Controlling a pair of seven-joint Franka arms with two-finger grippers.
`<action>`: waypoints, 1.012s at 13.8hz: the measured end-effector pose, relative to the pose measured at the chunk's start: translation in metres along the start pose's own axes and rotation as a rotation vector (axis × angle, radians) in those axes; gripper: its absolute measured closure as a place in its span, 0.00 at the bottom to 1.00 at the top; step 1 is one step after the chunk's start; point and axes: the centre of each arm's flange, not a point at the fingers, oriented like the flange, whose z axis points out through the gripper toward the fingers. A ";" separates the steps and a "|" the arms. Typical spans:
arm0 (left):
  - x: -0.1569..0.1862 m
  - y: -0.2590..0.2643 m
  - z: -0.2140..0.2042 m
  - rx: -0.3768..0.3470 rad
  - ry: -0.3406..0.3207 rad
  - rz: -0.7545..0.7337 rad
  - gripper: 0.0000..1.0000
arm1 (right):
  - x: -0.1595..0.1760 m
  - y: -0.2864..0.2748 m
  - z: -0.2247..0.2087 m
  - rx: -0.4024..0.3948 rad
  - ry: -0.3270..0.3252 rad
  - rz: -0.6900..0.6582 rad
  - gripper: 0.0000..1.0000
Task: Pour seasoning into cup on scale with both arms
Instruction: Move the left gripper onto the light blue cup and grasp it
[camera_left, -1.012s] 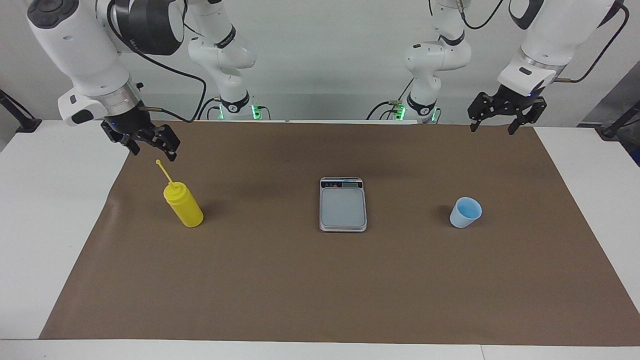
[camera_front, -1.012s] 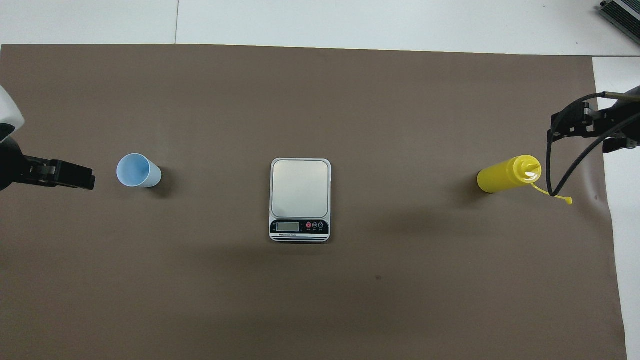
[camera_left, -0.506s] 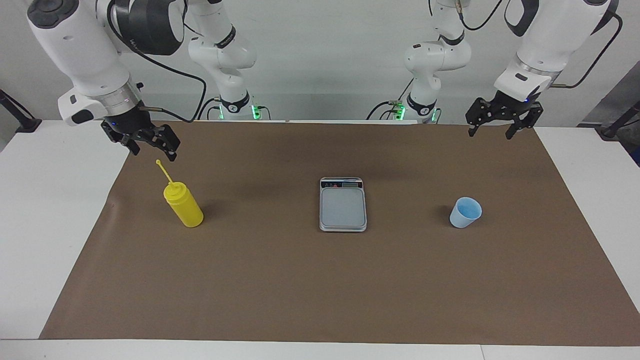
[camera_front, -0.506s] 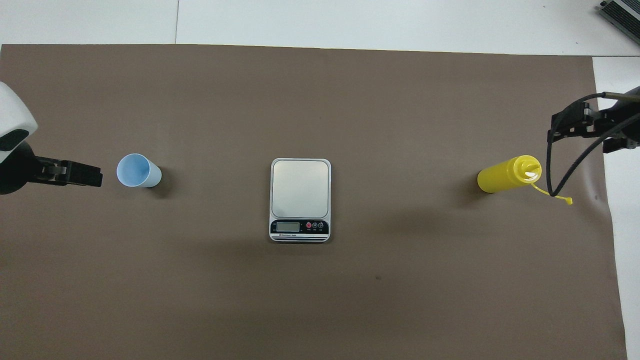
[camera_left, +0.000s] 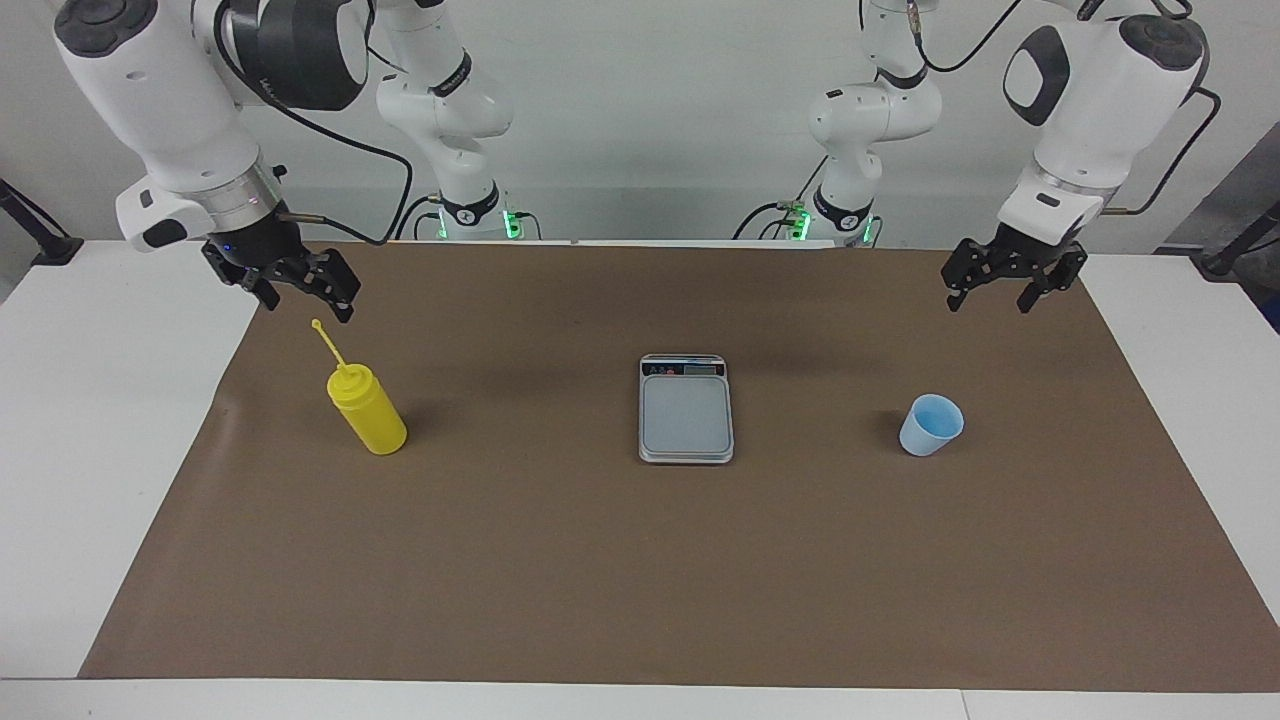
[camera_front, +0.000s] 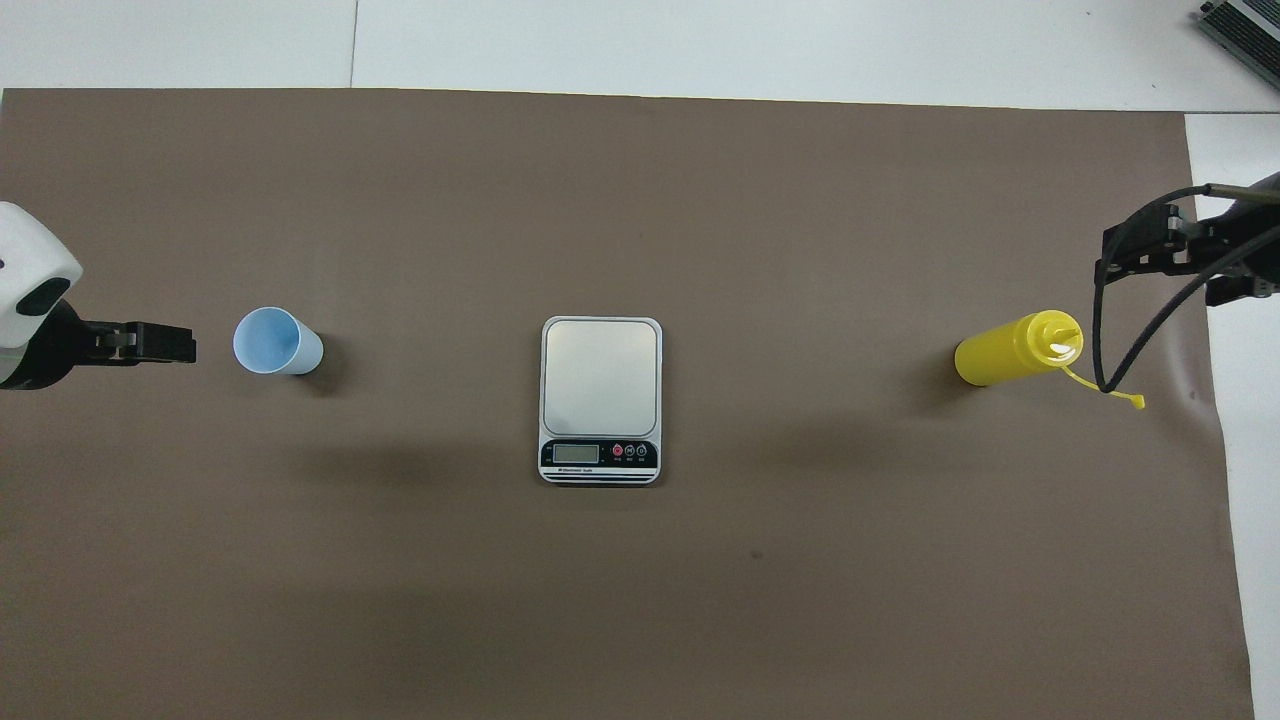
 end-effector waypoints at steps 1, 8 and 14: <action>0.004 -0.005 0.015 -0.003 0.000 -0.019 0.00 | 0.000 0.000 0.000 0.000 0.000 0.000 0.00; 0.009 -0.011 0.121 -0.022 0.037 -0.260 0.00 | 0.000 0.000 0.000 0.000 0.000 0.000 0.00; -0.003 -0.006 0.149 -0.024 0.024 -0.322 0.00 | 0.000 0.000 0.000 0.000 0.000 0.000 0.00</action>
